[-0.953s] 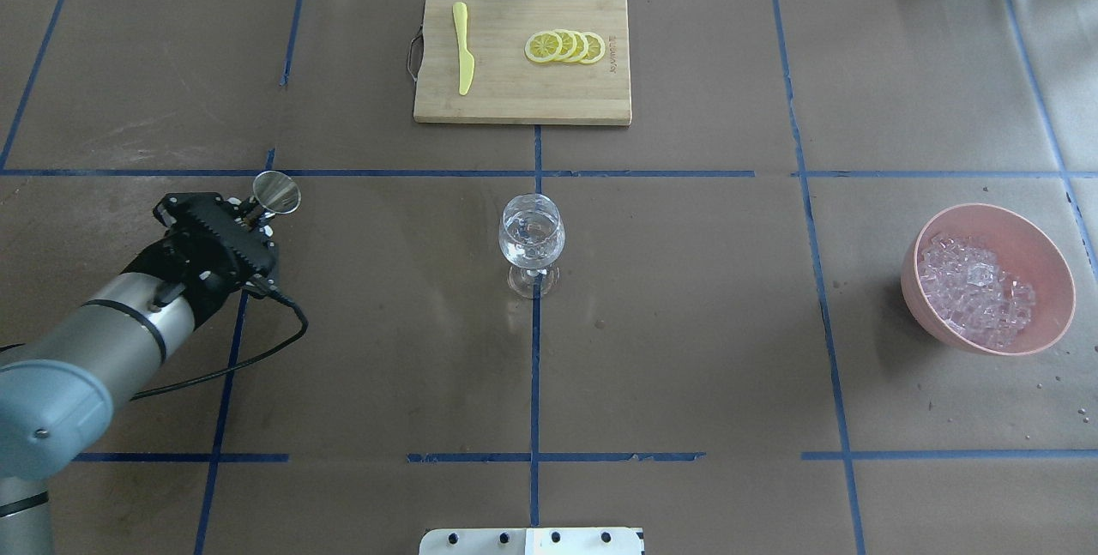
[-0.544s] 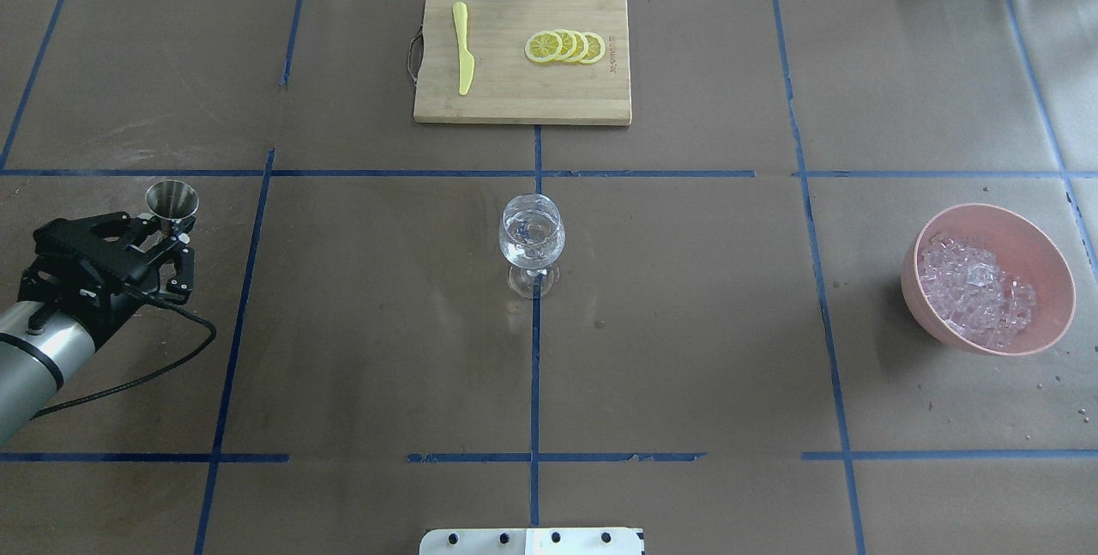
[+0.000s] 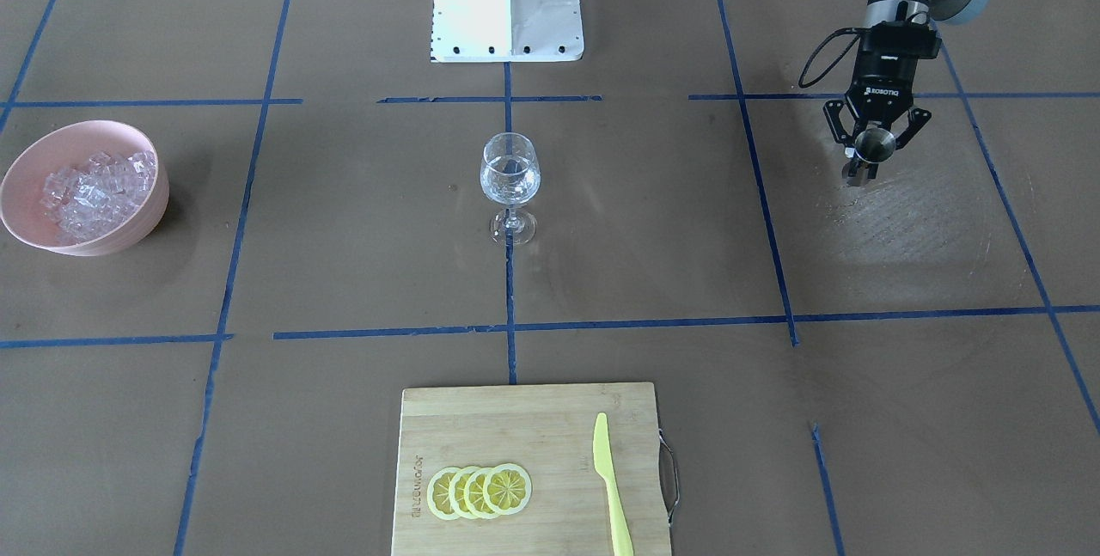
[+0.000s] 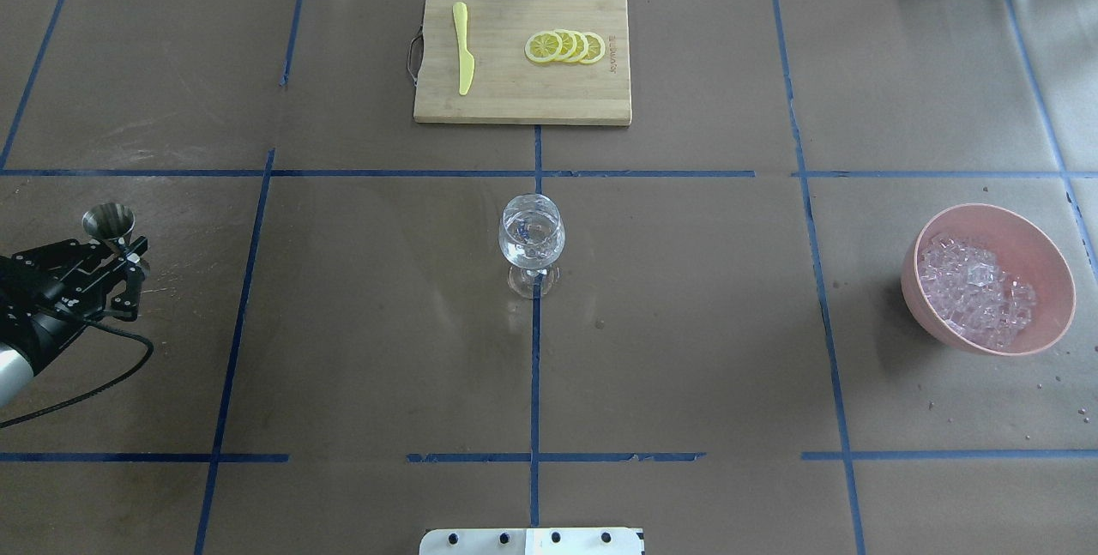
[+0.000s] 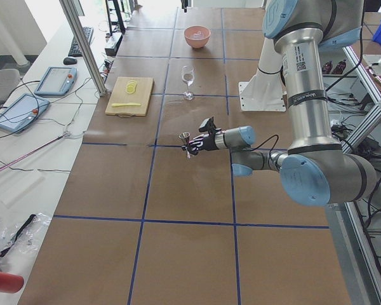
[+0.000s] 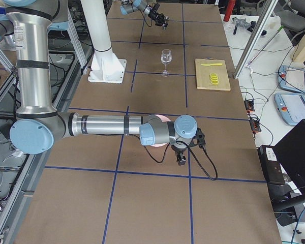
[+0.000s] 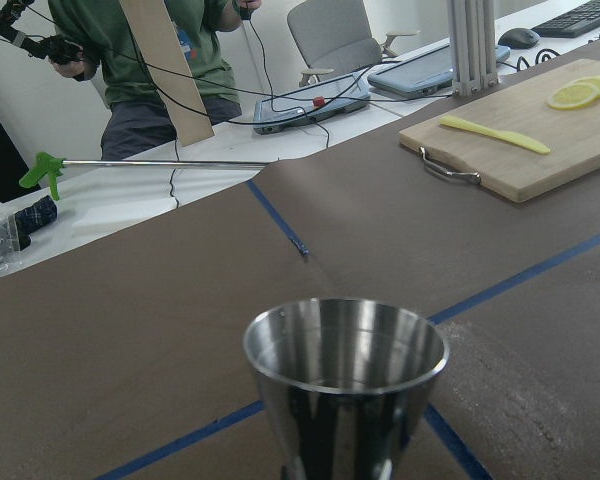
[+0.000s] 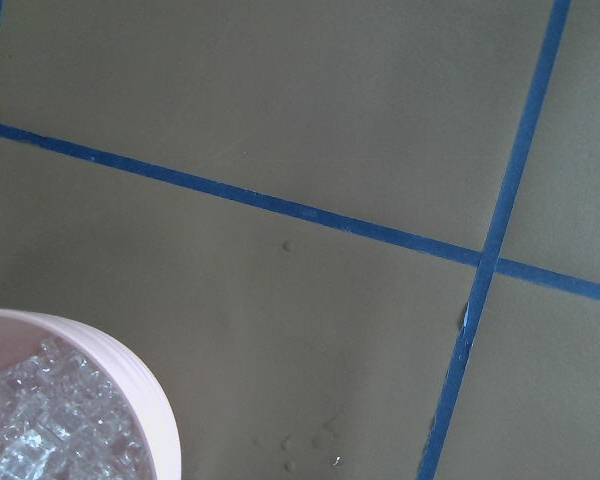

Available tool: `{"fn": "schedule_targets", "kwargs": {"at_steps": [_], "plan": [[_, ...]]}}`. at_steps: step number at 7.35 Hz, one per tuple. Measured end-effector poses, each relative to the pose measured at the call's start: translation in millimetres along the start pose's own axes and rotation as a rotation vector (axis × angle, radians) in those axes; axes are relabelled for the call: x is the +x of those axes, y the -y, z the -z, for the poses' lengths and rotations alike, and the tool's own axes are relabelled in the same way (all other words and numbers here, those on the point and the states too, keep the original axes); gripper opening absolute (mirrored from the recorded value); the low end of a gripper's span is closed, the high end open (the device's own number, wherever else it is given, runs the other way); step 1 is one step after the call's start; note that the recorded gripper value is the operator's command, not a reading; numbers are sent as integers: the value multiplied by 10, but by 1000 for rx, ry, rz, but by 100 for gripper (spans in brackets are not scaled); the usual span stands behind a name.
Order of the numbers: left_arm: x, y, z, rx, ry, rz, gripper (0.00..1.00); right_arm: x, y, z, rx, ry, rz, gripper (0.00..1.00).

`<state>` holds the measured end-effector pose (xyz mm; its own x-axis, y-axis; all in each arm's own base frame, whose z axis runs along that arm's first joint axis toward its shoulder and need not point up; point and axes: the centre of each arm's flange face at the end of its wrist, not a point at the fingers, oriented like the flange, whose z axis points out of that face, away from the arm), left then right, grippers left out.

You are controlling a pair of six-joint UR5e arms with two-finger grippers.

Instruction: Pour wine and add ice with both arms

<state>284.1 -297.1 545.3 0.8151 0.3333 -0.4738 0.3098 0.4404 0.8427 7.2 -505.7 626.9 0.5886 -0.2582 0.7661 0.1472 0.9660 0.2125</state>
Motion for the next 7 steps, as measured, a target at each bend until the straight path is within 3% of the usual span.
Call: {"fn": "schedule_targets", "kwargs": {"at_steps": [3, 7], "plan": [[15, -297, -13, -39, -5, 126, 0, -10, 5, 8, 2, 0, 2, 100], [155, -479, 109, 87, 69, 243, 0, -8, 4, 7, 1, 0, 2, 100]]}}
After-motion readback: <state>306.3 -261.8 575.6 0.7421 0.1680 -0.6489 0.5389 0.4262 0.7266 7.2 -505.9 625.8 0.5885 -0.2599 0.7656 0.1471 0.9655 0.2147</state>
